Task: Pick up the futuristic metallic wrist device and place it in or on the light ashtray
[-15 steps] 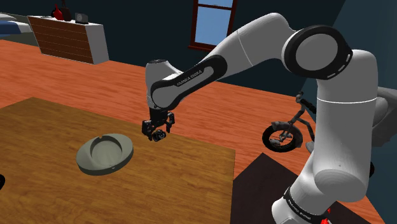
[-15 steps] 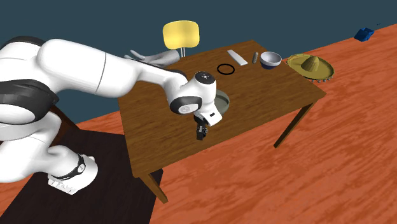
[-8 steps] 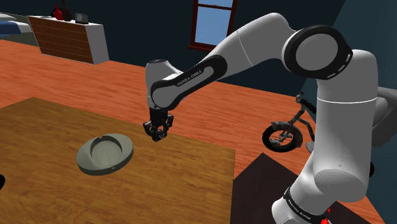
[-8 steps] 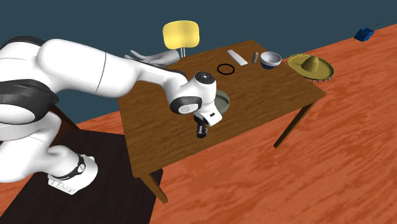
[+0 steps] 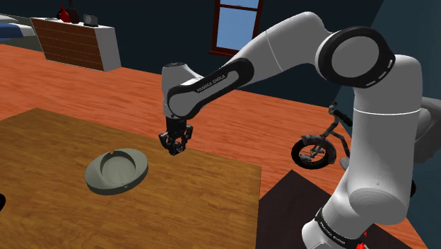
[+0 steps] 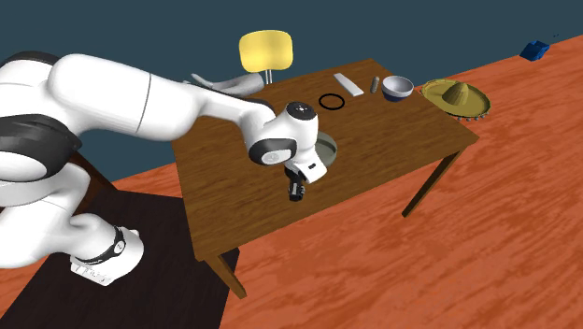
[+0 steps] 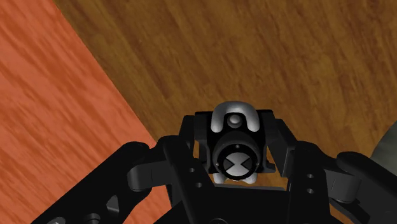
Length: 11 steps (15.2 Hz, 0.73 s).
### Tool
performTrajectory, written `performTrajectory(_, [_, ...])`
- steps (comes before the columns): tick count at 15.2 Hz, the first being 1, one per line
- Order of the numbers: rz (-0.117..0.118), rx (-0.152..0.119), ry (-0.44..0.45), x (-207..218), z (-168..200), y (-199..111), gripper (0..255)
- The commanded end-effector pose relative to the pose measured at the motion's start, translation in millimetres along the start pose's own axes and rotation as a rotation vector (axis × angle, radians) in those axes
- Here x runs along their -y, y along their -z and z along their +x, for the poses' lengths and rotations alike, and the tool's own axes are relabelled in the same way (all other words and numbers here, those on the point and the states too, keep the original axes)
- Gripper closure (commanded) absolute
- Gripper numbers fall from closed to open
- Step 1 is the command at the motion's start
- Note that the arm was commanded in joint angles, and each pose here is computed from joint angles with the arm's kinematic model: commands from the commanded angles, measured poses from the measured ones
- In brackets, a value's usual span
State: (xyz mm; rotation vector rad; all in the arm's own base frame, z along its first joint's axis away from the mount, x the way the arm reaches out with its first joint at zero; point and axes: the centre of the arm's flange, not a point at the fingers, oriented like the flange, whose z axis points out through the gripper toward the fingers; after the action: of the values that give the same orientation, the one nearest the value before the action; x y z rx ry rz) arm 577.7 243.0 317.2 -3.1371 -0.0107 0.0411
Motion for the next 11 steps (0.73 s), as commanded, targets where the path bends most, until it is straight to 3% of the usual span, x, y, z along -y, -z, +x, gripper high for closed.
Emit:
performTrajectory(1, [0.000,0.000,0.000,0.9,-0.6,10.3,255])
performTrajectory(11, [0.000,0.000,0.000,1.1,-2.0,63.1,255])
